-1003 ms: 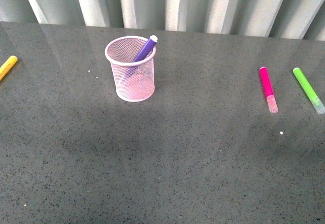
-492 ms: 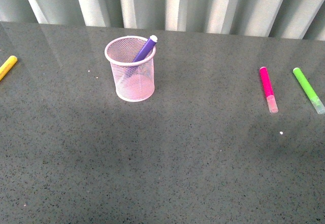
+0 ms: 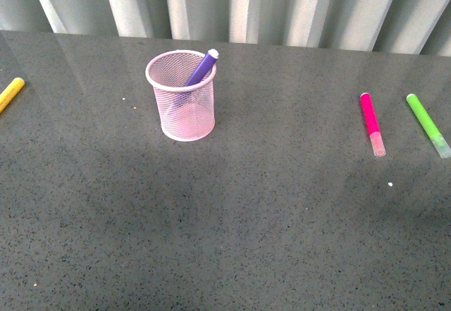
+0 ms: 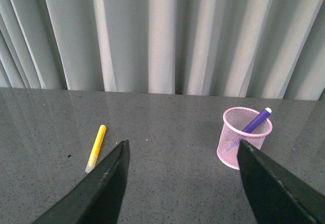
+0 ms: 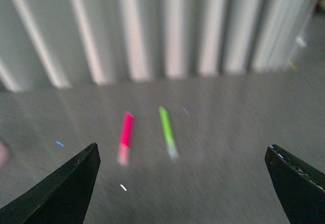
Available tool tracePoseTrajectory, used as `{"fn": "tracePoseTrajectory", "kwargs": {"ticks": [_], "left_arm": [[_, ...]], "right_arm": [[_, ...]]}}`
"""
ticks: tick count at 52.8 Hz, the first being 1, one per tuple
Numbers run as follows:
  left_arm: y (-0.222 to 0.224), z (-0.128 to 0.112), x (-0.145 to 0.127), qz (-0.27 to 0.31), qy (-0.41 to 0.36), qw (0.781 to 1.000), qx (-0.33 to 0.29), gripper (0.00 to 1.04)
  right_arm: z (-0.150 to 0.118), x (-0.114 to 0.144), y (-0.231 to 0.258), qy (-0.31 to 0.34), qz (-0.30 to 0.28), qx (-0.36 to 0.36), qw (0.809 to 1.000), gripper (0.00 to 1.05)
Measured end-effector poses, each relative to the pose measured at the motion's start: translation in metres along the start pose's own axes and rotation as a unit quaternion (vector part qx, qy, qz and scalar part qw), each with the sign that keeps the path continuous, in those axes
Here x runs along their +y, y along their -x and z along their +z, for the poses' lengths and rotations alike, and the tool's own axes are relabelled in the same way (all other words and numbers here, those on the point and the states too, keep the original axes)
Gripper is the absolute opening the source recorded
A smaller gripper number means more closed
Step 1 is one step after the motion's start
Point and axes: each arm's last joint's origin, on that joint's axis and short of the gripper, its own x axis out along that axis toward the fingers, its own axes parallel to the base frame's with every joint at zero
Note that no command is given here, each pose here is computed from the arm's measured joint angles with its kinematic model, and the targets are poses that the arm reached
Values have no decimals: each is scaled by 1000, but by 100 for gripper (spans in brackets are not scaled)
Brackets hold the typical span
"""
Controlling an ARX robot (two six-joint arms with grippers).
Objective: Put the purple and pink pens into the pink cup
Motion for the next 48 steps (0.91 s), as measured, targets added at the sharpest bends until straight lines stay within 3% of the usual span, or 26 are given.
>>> {"fn": "tracePoseTrajectory", "kwargs": {"ticks": [3,8,15,19,24,48], "left_arm": [[0,0,0,1,0,1000,0,81],[0,0,0,0,-1,1000,0,100],[0,0,0,0,-1,1000,0,98],[0,0,0,0,-1,1000,0,98],[0,0,0,0,-1,1000,0,98],[0,0,0,0,-1,1000,0,98]], "right_arm": [[-1,-4,-11,-11,-73,63,995,98],[13,-7,-40,-30,-75,100,992,98],[29,-4,-94,-66,-38,197,978,98],[27,2,-129,-104,-22,277,955,98],[27,8,-159,-134,-14,324,936,98],[27,23,-252,-114,16,405,907,98]]}}
